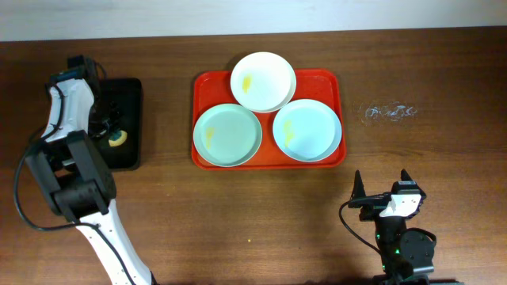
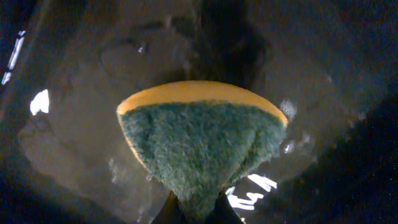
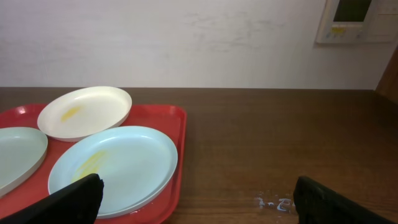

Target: Clean dirty plates on tray and stack at the side

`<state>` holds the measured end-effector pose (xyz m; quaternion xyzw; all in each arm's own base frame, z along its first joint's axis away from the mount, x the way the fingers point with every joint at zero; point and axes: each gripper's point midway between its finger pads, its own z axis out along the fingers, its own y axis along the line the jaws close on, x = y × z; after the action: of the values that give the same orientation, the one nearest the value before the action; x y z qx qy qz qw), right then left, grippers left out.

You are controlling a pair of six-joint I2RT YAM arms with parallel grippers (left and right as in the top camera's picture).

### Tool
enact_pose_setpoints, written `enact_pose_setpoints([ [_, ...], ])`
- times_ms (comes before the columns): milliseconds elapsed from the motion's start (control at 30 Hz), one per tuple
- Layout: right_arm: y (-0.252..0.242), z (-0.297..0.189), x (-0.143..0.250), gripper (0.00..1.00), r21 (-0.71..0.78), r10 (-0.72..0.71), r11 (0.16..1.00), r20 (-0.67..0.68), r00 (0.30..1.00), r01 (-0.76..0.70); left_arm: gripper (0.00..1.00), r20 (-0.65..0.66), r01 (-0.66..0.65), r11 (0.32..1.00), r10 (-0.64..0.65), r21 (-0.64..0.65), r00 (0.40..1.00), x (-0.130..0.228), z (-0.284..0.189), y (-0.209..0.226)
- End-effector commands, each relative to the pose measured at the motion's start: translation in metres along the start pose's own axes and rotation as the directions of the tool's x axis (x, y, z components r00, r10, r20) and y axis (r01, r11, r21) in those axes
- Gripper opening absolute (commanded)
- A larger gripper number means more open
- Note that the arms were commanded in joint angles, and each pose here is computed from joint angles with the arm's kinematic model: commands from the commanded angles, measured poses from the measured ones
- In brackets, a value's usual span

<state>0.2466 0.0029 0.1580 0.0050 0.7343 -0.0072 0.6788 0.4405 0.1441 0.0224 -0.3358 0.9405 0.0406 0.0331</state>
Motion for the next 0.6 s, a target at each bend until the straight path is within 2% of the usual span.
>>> enact_pose_setpoints([
  [0,-0.001,0.000,0.004,0.99,0.005,0.003,1.000,-0.008,1.000,-0.003,0.00,0.233,-0.023,0.994,-0.002,0.103,0.972,-0.031,-0.115,-0.005],
  [67,-0.001,0.000,0.004,0.99,0.005,0.004,1.000,-0.008,1.000,-0.004,0.00,0.294,-0.100,0.967,0.027,0.235,0.955,-0.005,-0.182,-0.030],
  [133,-0.001,0.000,0.004,0.99,0.005,0.003,1.000,-0.008,1.000,-0.003,0.00,0.239,-0.185,0.928,0.109,0.324,0.965,0.030,-0.194,-0.066],
  [167,-0.001,0.000,0.004,0.99,0.005,0.004,1.000,-0.008,1.000,-0.004,0.00,0.194,-0.264,0.897,0.206,0.354,0.959,0.058,-0.188,-0.094],
  [233,-0.001,0.000,0.004,0.99,0.005,0.003,1.000,-0.008,1.000,-0.003,0.00,0.146,-0.352,0.869,0.321,0.349,0.936,0.096,-0.168,-0.131],
  [367,-0.001,0.000,0.004,0.99,0.005,0.003,1.000,-0.008,1.000,-0.003,0.00,0.098,-0.541,0.780,0.540,0.313,0.836,0.178,-0.102,-0.203],
  [433,-0.001,0.000,0.004,0.99,0.005,0.004,1.000,-0.008,1.000,-0.004,0.00,0.101,-0.591,0.749,0.591,0.299,0.800,0.198,-0.079,-0.223],
  [500,-0.001,0.000,0.004,0.99,0.005,0.003,1.000,-0.008,1.000,-0.003,0.00,0.104,-0.606,0.759,0.600,0.239,0.793,0.207,-0.054,-0.237],
  [567,-0.001,0.000,0.004,0.99,0.005,0.003,1.000,-0.008,1.000,-0.003,0.01,0.086,-0.618,0.751,0.617,0.232,0.782,0.216,-0.039,-0.242],
])
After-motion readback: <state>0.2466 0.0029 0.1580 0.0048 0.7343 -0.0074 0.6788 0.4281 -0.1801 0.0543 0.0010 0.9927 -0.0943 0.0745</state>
